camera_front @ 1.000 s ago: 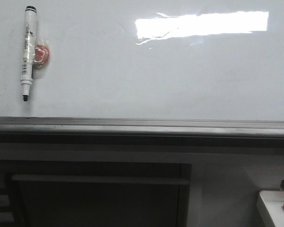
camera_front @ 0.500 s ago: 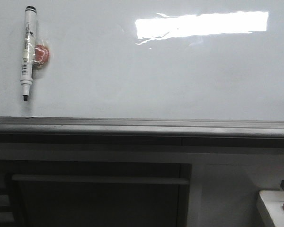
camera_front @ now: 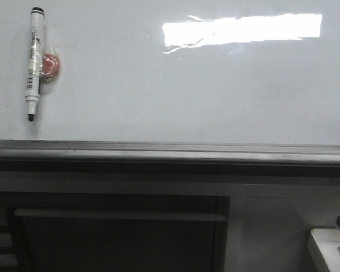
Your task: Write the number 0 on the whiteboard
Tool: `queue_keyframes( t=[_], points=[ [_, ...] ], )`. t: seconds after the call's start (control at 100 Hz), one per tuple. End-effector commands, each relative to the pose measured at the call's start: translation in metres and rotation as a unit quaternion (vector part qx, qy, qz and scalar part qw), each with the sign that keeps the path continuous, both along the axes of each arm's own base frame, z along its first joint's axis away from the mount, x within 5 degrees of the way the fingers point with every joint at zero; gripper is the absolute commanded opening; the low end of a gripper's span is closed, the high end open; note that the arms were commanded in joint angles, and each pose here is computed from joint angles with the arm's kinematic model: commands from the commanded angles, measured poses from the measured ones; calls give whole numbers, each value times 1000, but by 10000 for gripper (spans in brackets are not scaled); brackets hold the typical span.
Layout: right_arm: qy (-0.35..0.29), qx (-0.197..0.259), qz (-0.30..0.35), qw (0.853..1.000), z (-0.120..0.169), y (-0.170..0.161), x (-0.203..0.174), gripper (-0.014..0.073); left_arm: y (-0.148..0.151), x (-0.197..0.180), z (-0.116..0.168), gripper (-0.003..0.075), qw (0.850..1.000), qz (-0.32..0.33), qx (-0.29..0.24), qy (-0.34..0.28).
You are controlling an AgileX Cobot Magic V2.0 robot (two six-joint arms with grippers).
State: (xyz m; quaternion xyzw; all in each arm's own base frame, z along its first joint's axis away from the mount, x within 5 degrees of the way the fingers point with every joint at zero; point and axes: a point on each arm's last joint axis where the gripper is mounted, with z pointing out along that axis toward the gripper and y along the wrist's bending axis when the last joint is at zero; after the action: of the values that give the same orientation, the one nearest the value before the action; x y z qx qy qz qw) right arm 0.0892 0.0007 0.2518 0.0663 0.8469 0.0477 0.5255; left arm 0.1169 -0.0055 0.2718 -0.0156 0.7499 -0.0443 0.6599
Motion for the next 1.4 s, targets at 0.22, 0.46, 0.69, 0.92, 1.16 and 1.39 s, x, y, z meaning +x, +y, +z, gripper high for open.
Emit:
queue_keyframes(
  t=[0.22,0.46,0.69,0.92,1.16,1.39],
  points=[
    [-55,-5,-6,998,18,-1,6,-53,-21,21,14,389,997,-64,-9,-53],
    [-54,-5,-6,999,18,-1,6,-53,-63,39,-2,389,985,-167,-8,-32],
    [-54,-5,-6,999,18,-1,6,-53,-85,56,-20,389,984,-178,-25,-18],
    [-54,-5,-6,999,18,-1,6,-53,-97,67,-36,389,983,-175,-61,4],
    [-54,-5,-6,999,18,-1,6,-53,-106,72,-46,389,982,-178,-69,14],
    [-54,-5,-6,999,18,-1,6,-53,-114,83,-49,388,981,-176,-72,22]
  ],
)
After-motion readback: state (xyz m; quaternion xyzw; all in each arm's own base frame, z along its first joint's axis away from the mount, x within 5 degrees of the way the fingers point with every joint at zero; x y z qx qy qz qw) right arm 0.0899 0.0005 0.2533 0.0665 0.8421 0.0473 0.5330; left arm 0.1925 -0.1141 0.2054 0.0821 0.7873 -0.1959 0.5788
